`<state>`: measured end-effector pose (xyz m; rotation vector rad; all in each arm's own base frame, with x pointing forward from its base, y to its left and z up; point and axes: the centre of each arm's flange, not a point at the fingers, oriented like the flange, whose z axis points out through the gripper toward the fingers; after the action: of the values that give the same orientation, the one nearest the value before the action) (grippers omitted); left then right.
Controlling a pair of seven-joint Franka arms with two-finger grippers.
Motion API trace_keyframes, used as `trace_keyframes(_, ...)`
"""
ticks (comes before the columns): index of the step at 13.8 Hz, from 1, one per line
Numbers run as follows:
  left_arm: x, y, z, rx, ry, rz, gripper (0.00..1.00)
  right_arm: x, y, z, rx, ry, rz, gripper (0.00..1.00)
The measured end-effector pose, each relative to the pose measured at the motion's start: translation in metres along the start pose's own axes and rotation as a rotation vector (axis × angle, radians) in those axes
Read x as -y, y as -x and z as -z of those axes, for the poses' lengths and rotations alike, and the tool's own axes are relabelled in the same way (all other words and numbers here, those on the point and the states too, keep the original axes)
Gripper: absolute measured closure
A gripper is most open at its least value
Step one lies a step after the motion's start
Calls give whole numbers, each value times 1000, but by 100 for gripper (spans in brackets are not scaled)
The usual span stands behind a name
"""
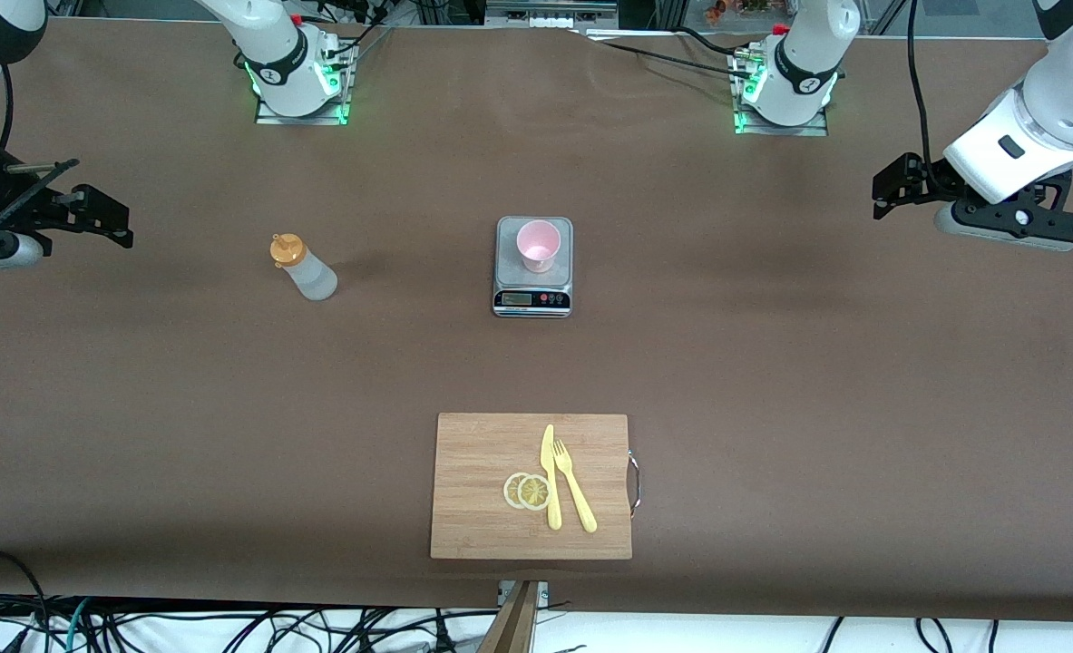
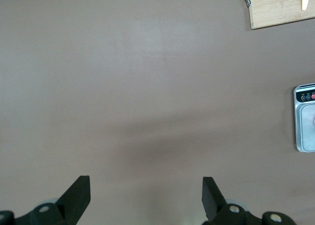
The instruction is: Add sauce to pink cup with both arms
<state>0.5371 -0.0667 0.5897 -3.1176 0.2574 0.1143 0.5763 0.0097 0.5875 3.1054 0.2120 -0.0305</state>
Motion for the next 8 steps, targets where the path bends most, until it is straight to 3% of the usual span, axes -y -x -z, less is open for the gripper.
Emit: trace_keyframes(8,0,0,0,1,0,1,0,-2,0,0,0,0,-3,0)
